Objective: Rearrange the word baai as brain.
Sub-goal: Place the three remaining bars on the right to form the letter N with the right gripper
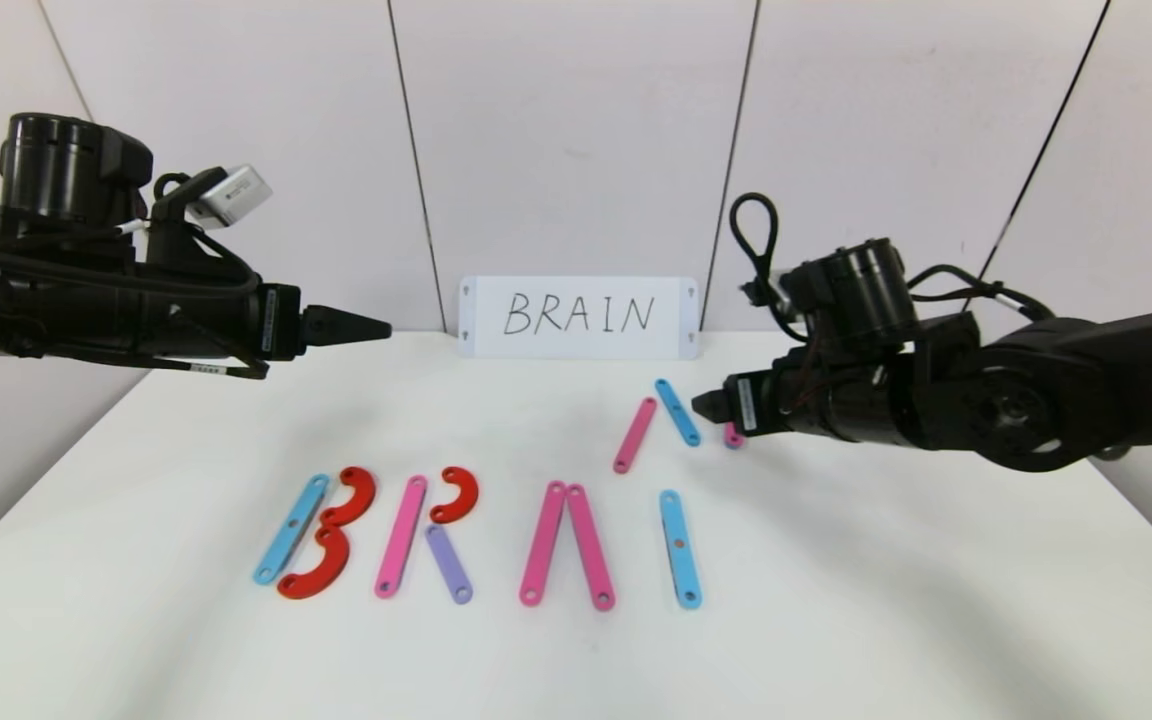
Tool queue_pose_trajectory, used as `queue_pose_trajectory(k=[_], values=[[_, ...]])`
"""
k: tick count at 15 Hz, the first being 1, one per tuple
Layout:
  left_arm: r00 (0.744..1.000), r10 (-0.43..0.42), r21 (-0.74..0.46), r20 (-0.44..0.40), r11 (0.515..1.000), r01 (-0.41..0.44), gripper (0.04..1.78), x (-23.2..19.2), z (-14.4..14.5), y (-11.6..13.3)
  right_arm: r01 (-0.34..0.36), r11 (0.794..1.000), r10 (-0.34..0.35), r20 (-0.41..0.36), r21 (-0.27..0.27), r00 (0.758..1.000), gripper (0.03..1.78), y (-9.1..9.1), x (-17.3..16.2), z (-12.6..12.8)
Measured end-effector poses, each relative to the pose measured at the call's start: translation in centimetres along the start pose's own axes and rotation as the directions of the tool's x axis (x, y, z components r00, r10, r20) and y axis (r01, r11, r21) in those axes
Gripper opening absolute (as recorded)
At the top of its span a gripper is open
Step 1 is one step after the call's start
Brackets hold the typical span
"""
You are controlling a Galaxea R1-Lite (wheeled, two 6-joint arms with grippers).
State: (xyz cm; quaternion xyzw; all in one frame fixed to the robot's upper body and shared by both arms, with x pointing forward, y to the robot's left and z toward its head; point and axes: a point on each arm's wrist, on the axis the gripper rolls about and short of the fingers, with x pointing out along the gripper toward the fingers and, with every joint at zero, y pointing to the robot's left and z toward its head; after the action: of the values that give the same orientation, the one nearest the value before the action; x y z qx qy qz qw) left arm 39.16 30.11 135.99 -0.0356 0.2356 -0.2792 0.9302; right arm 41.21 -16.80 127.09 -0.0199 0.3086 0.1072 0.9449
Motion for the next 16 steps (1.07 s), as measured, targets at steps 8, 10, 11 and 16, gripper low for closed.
queue_pose_trajectory(k=[8, 10, 11, 16], values=[[1.0, -0.005, -0.001, -0.008, 1.0, 0.005, 1.74, 0.3, -0.1, 0.1, -0.003, 0.999, 0.004, -0.024, 0.042, 1.0, 1.74, 4.5, 5.3, -0.7], [1.0, -0.006, -0.001, -0.008, 1.0, 0.006, 1.74, 0.3, -0.1, 0.1, -0.001, 0.999, 0.002, -0.029, 0.033, 1.0, 1.74, 5.4, 6.4, -1.1], [1.0, -0.006, -0.001, -0.009, 1.0, 0.006, 1.74, 0.3, -0.1, 0.1, 0.007, 1.0, -0.006, -0.027, 0.029, 1.0, 1.74, 5.8, 6.9, -1.2], [1.0, -0.01, -0.004, -0.018, 1.0, 0.009, 1.74, 0.7, -0.3, 0.2, 0.002, 1.0, -0.001, -0.024, 0.03, 1.0, 1.74, 7.5, 9.1, -1.5]])
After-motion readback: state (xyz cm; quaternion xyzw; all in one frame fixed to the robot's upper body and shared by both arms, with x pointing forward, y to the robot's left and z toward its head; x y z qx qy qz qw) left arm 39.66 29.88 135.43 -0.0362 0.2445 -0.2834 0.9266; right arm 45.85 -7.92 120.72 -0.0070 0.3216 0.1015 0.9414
